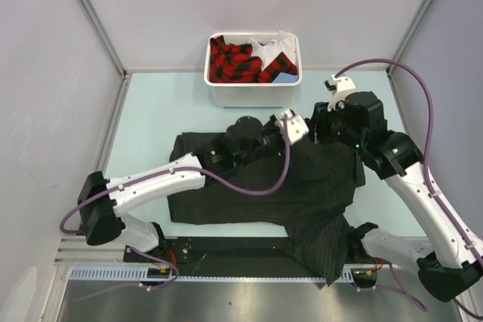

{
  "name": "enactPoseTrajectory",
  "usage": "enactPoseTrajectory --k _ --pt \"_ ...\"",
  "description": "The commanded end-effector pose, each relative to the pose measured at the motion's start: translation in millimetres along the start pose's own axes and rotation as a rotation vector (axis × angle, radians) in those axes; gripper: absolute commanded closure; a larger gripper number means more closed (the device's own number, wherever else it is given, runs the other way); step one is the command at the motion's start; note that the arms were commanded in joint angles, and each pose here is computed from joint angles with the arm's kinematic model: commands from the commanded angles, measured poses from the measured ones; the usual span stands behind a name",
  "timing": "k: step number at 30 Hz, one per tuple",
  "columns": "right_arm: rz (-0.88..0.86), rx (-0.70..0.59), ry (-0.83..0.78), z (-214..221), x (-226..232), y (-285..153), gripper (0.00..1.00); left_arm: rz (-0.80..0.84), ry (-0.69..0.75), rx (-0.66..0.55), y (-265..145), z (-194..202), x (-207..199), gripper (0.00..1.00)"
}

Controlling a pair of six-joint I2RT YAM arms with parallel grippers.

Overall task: Fold and stack the long sleeve shirts
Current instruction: Fold the shirt

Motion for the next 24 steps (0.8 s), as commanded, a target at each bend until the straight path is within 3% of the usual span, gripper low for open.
enactPoseTrajectory --k 1,2,3,4,6,7,9,10,12,13,17,20,24 --pt "-0.085 -0.180 -0.129 -33 -20 -19 0.41 0.073 -0.231 -0.193 -17 -49 35 1.00" --pt "-0.047 -0.185 -0.105 -36 -43 -22 0.33 0.104 -0.240 -0.248 -26 -59 38 1.00" --pt "-0.067 -0.182 -0.107 -34 -54 -24 0.18 0.153 -0.248 -0.275 -28 -61 38 1.00" --pt "-0.190 -0.190 -0.192 -30 -58 -26 0.12 0.225 -0.226 -0.330 -32 -70 39 1.00" --pt "-0.155 -0.154 -0.168 -14 -94 -28 0.05 0.308 -0.192 -0.363 -37 -77 35 1.00" --pt "-0.218 -0.157 -0.231 -8 -101 -28 0.05 0.388 -0.168 -0.382 -40 -81 30 0.99" --pt "-0.192 -0.083 -0.164 14 -132 -23 0.04 0.468 -0.136 -0.399 -42 -83 23 0.94" --pt "-0.225 -0.093 -0.223 19 -143 -23 0.06 0.531 -0.117 -0.421 -44 -85 19 0.92" --pt "-0.288 -0.016 -0.146 41 -159 -18 0.12 0.600 -0.101 -0.434 -45 -85 14 0.91" --pt "-0.310 -0.004 -0.213 48 -166 -15 0.13 0.645 -0.082 -0.452 -47 -87 11 0.90" --pt "-0.472 0.061 -0.180 79 -165 -11 0.18 0.713 -0.104 -0.459 -42 -89 7 0.89" --pt "-0.488 0.057 -0.182 95 -163 -4 0.14 0.794 -0.113 -0.469 -41 -98 4 0.90" --pt "-0.492 0.062 -0.233 109 -159 -2 0.16 0.840 -0.144 -0.451 -35 -102 2 0.91"
Point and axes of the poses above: each gripper's point midway between its finger pads, its own y axis out along the fingers, its own x axis along the line the jaws close on, z = x × y, the point moved 9 cm from there along -y, back along the fingers, and after that the axes turned 10 degrees about -y, right-handed, at the moved point
